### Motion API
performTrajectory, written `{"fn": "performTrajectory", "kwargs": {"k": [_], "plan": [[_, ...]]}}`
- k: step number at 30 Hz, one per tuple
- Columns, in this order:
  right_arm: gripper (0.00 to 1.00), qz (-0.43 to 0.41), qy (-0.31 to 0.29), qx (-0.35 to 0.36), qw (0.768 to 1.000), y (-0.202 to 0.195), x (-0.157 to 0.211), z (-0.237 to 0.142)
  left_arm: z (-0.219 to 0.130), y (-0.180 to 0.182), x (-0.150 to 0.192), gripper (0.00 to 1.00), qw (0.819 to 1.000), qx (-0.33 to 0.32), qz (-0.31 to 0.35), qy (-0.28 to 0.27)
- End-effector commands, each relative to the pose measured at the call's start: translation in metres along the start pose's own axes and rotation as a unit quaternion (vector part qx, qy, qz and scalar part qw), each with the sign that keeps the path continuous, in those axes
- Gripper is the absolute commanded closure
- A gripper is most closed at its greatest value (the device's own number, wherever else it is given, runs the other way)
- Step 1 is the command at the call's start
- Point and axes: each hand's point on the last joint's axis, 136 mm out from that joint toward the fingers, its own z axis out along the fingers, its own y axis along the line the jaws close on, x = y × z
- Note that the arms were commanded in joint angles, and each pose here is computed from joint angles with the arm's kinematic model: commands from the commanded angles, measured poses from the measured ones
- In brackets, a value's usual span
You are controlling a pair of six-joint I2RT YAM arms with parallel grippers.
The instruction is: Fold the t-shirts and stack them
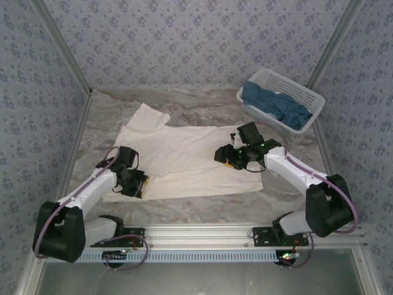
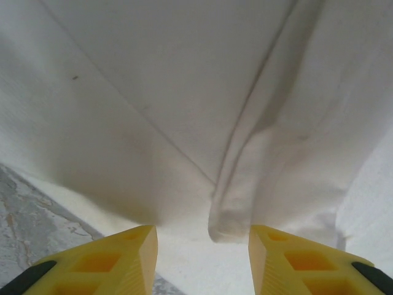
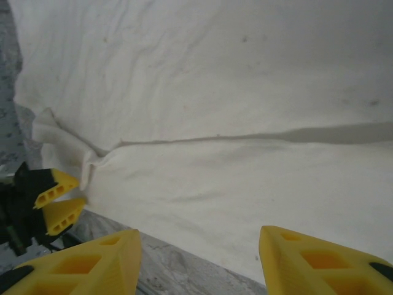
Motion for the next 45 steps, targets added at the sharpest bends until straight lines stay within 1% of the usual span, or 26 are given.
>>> {"fn": "performTrajectory", "kwargs": {"k": [1,5,9,12,14,15,16,18,21,24,27,30,35,38,41,42,44,45], "plan": [[0.44,-0.008,0.010,-0.053,0.999,0.020,0.001,0.004,0.004,-0.011,0.003,0.57,0.999,0.023,-0.028,0.010],[0.44,-0.006,0.015,-0.057,0.998,0.021,0.002,0.006,0.008,-0.016,0.001,0.59,0.998,0.034,-0.043,0.006],[0.45,-0.003,0.018,-0.055,0.998,0.020,0.001,0.007,0.011,-0.019,0.000,0.66,0.998,0.036,-0.047,0.004],[0.45,-0.001,0.018,-0.053,0.998,0.019,0.001,0.007,0.010,-0.021,-0.003,0.80,0.999,0.033,-0.043,-0.006],[0.46,0.000,0.018,-0.051,0.999,0.018,0.001,0.007,0.005,-0.023,-0.006,0.93,0.999,0.033,-0.033,-0.018],[0.46,0.001,0.018,-0.050,0.999,0.017,0.001,0.007,0.002,-0.025,-0.007,0.98,0.999,0.033,-0.027,-0.022],[0.46,0.003,0.018,-0.047,0.999,0.016,0.001,0.007,0.000,-0.029,-0.008,1.00,0.999,0.035,-0.018,-0.026],[0.47,0.003,0.016,-0.044,0.999,0.014,0.001,0.007,-0.003,-0.035,-0.008,1.00,0.999,0.029,0.005,-0.030],[0.48,0.007,0.015,-0.042,0.999,0.013,0.000,0.006,-0.005,-0.047,-0.009,1.00,0.997,0.004,0.063,-0.033],[0.48,0.009,0.015,-0.041,0.999,0.012,-0.001,0.006,-0.005,-0.051,-0.009,1.00,0.991,-0.041,0.125,-0.032],[0.49,0.012,0.016,-0.040,0.999,0.011,-0.001,0.005,-0.004,-0.060,-0.011,1.00,0.979,-0.074,0.184,-0.033],[0.49,0.013,0.017,-0.039,0.999,0.009,0.000,0.004,-0.001,-0.073,-0.007,1.00,0.964,-0.100,0.244,-0.022],[0.50,0.016,0.020,-0.037,0.999,0.008,0.001,0.003,0.008,-0.082,0.004,1.00,0.930,-0.156,0.334,-0.009],[0.50,0.017,0.020,-0.038,0.999,0.007,0.000,0.003,0.010,-0.085,0.003,1.00,0.907,-0.189,0.376,-0.021],[0.50,0.017,0.021,-0.038,0.999,0.006,0.001,0.003,0.013,-0.094,0.001,1.00,0.887,-0.202,0.413,-0.035],[0.50,0.017,0.021,-0.039,0.999,0.006,0.001,0.003,0.012,-0.096,0.001,0.92,0.882,-0.205,0.423,-0.042],[0.50,0.017,0.022,-0.037,0.999,0.006,0.002,0.003,0.003,-0.106,-0.003,0.65,0.870,-0.205,0.442,-0.070],[0.50,0.016,0.023,-0.037,0.999,0.006,0.002,0.003,-0.005,-0.112,-0.005,0.56,0.867,-0.198,0.450,-0.087]]}}
